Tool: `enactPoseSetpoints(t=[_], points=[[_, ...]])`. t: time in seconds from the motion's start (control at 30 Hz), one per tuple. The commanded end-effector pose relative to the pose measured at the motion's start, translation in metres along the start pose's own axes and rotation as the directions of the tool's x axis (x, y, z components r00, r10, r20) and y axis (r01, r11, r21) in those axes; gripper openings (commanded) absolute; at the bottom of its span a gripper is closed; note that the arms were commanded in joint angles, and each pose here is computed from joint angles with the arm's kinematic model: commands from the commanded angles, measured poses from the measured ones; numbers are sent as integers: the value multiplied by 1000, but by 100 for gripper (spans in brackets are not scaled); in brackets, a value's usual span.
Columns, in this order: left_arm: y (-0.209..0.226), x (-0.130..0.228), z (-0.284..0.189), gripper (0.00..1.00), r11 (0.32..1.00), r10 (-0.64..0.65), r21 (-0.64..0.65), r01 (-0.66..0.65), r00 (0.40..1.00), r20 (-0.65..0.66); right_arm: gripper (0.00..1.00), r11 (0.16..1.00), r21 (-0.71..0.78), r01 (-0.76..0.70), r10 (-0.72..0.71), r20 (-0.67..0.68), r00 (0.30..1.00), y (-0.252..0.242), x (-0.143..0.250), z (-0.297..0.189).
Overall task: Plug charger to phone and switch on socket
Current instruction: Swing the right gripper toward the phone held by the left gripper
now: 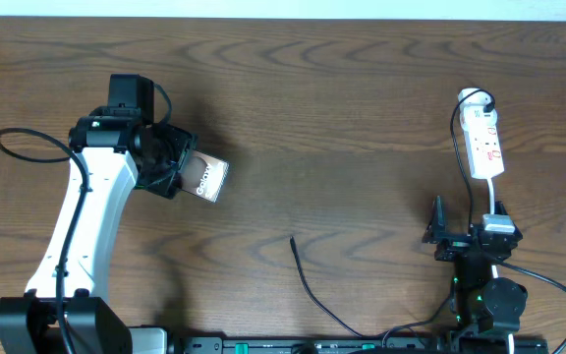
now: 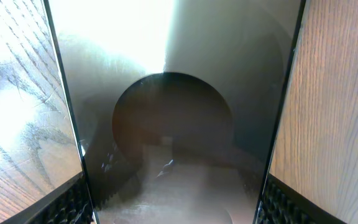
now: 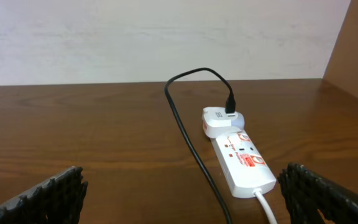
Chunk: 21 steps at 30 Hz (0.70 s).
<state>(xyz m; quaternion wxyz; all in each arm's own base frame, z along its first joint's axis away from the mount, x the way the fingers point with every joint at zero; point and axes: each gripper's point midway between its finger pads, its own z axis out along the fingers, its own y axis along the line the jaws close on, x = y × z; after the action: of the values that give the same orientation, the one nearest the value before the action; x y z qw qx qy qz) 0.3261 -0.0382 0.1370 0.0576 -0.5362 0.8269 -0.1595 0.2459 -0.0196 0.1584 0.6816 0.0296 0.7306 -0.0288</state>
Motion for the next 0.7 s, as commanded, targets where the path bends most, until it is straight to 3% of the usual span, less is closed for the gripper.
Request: enactPoseSetpoints(t=[0.0,0.17,0.4,0.53,0.67], points=[[0,-2,-6,8,1000,15,1,-15,1000,19,99,998,-69,7,-7,2,1000,12,0,0],[0,-2,-6,7,1000,2,1,-2,1000,19,99,978,-199,-57,60,7,998,34,-8,-4],[-1,-2,-6,7,1000,-4,6,4,1000,21,99,936,-319,-149,173,48,984,53,-97,-18],[-1,-2,-6,7,999,-35,6,35,999,20,99,876,-445,-187,167,-84,982,78,-136,-7],[-2,-3,-6,8,999,-38,8,38,999,21,99,717,-612,-334,149,-333,931,119,-152,16]])
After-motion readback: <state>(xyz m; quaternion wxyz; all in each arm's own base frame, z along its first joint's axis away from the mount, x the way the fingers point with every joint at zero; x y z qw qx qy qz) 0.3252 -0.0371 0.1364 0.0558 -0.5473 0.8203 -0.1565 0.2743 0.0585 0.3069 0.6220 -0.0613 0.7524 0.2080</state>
